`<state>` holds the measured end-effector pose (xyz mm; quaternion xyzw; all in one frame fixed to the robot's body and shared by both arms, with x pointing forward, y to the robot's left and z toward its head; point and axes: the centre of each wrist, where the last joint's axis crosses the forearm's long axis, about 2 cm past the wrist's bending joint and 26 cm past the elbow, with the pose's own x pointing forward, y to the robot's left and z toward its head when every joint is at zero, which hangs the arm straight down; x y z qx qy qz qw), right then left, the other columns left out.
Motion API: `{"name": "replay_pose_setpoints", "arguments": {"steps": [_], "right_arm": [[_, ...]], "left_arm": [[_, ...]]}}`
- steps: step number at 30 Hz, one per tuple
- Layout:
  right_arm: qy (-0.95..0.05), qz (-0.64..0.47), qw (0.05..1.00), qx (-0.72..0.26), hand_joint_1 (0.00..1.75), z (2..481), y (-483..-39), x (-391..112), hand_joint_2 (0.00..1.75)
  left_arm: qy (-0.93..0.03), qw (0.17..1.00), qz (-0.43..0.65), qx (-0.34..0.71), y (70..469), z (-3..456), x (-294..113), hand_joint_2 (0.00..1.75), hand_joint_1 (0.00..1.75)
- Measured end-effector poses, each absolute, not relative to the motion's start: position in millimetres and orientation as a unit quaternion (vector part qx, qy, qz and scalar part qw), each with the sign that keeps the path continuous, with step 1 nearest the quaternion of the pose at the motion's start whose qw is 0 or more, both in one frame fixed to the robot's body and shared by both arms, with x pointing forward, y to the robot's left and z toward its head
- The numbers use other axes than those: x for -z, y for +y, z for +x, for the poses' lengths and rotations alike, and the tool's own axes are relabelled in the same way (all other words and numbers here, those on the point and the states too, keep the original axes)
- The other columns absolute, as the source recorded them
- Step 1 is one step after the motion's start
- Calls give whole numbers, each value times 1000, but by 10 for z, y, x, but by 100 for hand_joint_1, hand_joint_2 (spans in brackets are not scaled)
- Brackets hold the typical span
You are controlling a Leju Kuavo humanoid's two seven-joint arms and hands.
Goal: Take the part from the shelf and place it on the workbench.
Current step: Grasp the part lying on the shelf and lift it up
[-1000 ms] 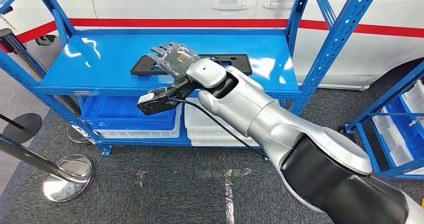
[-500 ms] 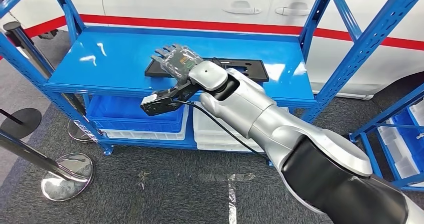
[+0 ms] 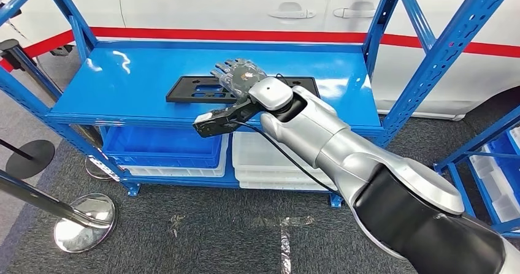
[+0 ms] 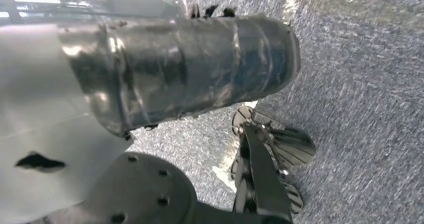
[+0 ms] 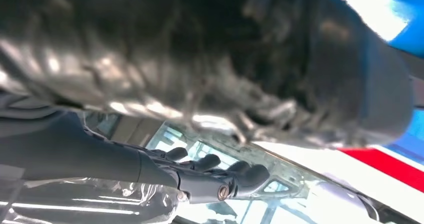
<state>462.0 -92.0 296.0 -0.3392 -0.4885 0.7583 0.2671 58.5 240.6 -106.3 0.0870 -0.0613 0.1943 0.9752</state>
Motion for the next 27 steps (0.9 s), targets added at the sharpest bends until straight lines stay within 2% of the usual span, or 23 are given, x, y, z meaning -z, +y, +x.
{"name": "replay_pose_setpoints", "arguments": {"steps": [27], "right_arm": [[-437, -341, 321, -768, 0, 4689, -1330, -2664, 0]], "left_arm": [[-52, 971, 102, -209, 2404, 616, 1056, 0, 0]]}}
